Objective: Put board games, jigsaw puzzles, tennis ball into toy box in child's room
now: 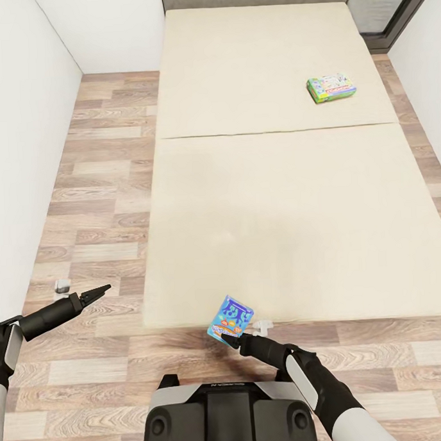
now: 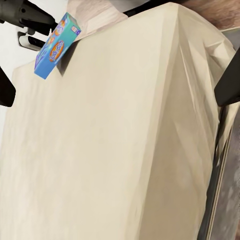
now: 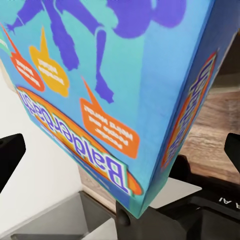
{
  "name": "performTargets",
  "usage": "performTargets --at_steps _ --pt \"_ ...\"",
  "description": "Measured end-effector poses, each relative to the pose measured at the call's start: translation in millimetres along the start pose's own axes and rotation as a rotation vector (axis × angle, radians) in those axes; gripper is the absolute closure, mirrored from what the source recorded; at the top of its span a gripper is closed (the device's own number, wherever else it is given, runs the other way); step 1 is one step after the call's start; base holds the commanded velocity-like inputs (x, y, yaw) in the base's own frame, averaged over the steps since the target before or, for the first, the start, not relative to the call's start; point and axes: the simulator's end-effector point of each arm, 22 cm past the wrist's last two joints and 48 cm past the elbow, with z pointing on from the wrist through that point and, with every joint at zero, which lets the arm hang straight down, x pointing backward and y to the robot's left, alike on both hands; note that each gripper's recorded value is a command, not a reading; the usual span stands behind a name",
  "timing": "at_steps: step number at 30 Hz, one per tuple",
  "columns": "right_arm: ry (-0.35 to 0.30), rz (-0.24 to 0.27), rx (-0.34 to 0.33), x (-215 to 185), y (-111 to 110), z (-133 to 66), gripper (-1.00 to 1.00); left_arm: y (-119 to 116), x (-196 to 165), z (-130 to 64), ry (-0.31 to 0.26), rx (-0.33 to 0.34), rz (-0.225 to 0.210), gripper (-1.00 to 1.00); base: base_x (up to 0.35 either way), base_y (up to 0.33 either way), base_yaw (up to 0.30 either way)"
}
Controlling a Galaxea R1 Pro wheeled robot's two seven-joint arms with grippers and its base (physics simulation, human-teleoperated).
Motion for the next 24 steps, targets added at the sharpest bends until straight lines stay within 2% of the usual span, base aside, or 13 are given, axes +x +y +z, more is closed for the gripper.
performTargets --at_steps 14,24 --pt "0.000 -0.001 -0.001 -0.3 0.6 0.2 -1.00 0.1 -0.2 -0.4 -0.001 0.000 0.000 -1.00 0.000 0.001 0.000" --pt "-0.001 -0.001 -0.001 -0.6 0.9 0.4 -1.00 -0.1 0.1 -0.2 -0.001 0.001 -0.001 -1.00 0.023 0.084 0.000"
